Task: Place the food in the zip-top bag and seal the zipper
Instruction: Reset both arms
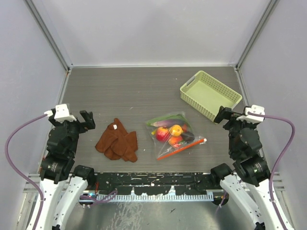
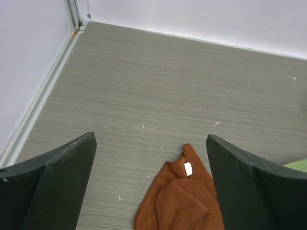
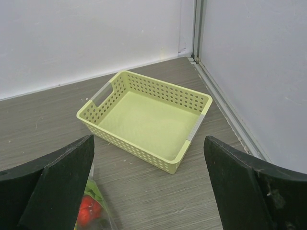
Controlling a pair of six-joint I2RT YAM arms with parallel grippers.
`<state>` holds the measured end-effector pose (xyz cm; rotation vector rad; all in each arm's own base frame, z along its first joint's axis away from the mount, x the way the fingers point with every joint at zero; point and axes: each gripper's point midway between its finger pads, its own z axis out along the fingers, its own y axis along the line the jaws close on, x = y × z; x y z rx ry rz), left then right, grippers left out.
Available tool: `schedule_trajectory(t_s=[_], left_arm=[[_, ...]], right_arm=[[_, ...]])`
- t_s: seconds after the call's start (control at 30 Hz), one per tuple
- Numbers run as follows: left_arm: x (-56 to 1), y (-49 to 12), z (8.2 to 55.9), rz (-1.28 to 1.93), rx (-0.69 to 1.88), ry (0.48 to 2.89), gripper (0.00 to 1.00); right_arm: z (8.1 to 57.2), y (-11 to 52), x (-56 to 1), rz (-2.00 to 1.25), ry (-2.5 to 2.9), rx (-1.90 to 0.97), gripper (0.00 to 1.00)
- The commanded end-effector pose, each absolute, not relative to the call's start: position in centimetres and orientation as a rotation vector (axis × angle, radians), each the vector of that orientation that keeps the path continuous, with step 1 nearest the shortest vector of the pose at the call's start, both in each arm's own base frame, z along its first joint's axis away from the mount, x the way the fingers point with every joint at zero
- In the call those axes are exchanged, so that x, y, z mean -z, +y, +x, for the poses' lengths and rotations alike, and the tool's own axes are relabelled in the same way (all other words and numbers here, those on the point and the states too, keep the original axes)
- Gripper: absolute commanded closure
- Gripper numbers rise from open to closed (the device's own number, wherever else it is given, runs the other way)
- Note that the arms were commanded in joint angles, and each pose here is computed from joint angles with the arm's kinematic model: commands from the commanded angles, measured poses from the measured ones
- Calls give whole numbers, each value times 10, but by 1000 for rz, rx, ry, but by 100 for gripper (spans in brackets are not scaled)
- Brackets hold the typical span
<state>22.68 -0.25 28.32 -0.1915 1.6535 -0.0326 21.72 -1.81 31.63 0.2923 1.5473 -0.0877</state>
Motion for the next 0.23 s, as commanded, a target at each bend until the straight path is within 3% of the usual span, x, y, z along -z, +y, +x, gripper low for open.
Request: schedule_trajectory(t_s=[0.0, 0.2], left_arm=[[-302, 0, 235, -203, 27, 1577, 2], [-296, 0, 238, -191, 10, 1598, 2]], right_arm=[[217, -22, -332, 333, 1480, 76, 0], [220, -19, -332, 329, 1477, 63, 0]])
